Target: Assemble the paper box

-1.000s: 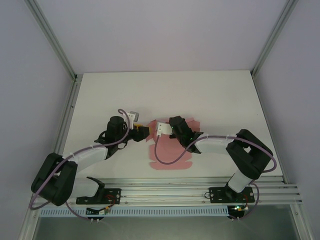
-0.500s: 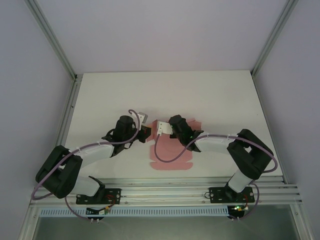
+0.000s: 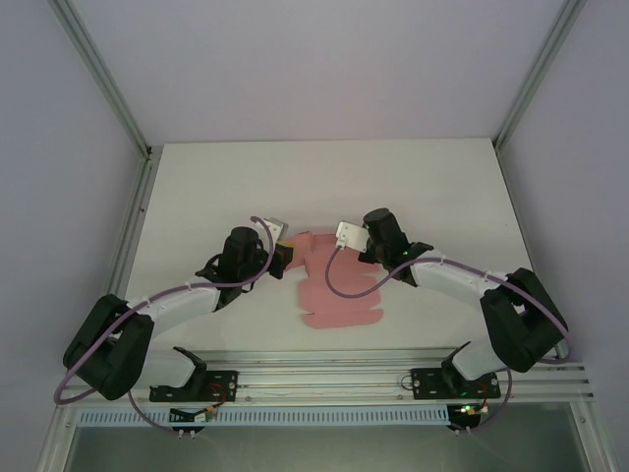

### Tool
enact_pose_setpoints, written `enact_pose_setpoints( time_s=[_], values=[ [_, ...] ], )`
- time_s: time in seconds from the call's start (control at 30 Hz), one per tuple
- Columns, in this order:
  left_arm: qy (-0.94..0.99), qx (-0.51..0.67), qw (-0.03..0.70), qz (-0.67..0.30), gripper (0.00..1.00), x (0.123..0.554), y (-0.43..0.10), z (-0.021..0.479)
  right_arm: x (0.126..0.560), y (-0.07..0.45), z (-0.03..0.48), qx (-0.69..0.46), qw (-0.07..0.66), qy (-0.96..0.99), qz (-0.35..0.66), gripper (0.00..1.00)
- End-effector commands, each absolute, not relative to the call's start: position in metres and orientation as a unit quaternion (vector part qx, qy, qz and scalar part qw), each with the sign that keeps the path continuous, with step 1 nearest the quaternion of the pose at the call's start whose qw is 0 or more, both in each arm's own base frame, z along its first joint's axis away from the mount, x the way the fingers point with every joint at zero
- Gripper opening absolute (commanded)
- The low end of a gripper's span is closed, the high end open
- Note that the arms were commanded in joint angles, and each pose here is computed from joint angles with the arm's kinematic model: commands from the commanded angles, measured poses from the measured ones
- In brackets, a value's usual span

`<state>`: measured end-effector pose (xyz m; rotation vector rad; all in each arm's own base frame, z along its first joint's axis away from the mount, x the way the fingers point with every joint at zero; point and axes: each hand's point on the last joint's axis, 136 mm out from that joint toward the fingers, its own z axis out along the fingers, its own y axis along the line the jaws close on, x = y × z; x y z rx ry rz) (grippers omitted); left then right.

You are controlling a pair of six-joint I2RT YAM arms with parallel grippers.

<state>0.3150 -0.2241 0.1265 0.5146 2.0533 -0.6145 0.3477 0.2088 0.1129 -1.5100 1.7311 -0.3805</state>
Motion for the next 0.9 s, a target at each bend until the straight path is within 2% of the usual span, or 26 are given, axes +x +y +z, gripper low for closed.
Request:
enact_pose_setpoints(
  time_s=[0.0, 0.17, 0.23, 0.27, 0.3, 0.57, 0.6, 0.63, 0.67, 0.73, 0.77, 0.87],
  values=[
    [0.83, 0.221, 0.452, -0.24, 0.0, 0.311, -0.222, 0.124, 0.344, 0.216, 0.113, -0.604, 0.387, 0.686, -0.12, 0.17],
    [0.823, 0.227, 0.455, -0.253, 0.0, 0.309, -0.226, 0.127, 0.353, 0.221, 0.11, -0.604, 0.401, 0.677, -0.127, 0.15],
    [0.821, 0.233, 0.452, -0.261, 0.0, 0.306, -0.229, 0.128, 0.361, 0.223, 0.112, -0.599, 0.421, 0.666, -0.141, 0.1],
    [0.82, 0.234, 0.452, -0.262, 0.0, 0.306, -0.229, 0.128, 0.366, 0.224, 0.115, -0.596, 0.433, 0.659, -0.152, 0.03],
    [0.822, 0.231, 0.453, -0.258, 0.0, 0.307, -0.228, 0.127, 0.368, 0.225, 0.116, -0.596, 0.438, 0.654, -0.16, 0.0],
    [0.827, 0.191, 0.474, -0.234, 0.0, 0.324, -0.219, 0.134, 0.381, 0.222, 0.142, -0.577, 0.48, 0.627, -0.207, 0.0],
    [0.833, 0.174, 0.475, -0.222, 0.15, 0.329, -0.215, 0.134, 0.385, 0.22, 0.146, -0.577, 0.481, 0.622, -0.221, 0.0],
    [0.837, 0.158, 0.478, -0.213, 0.37, 0.334, -0.211, 0.136, 0.388, 0.219, 0.15, -0.579, 0.482, 0.614, -0.235, 0.0],
    [0.838, 0.144, 0.484, -0.205, 0.51, 0.337, -0.206, 0.139, 0.391, 0.219, 0.153, -0.583, 0.483, 0.605, -0.247, 0.0],
    [0.835, 0.111, 0.499, -0.204, 0.87, 0.342, -0.195, 0.149, 0.395, 0.22, 0.166, -0.578, 0.495, 0.593, -0.262, 0.0],
    [0.834, 0.089, 0.505, -0.204, 0.95, 0.343, -0.187, 0.155, 0.397, 0.22, 0.173, -0.574, 0.501, 0.59, -0.266, 0.0],
    [0.835, 0.041, 0.512, -0.196, 1.0, 0.344, -0.162, 0.168, 0.403, 0.216, 0.186, -0.574, 0.499, 0.577, -0.298, 0.0]
  ],
)
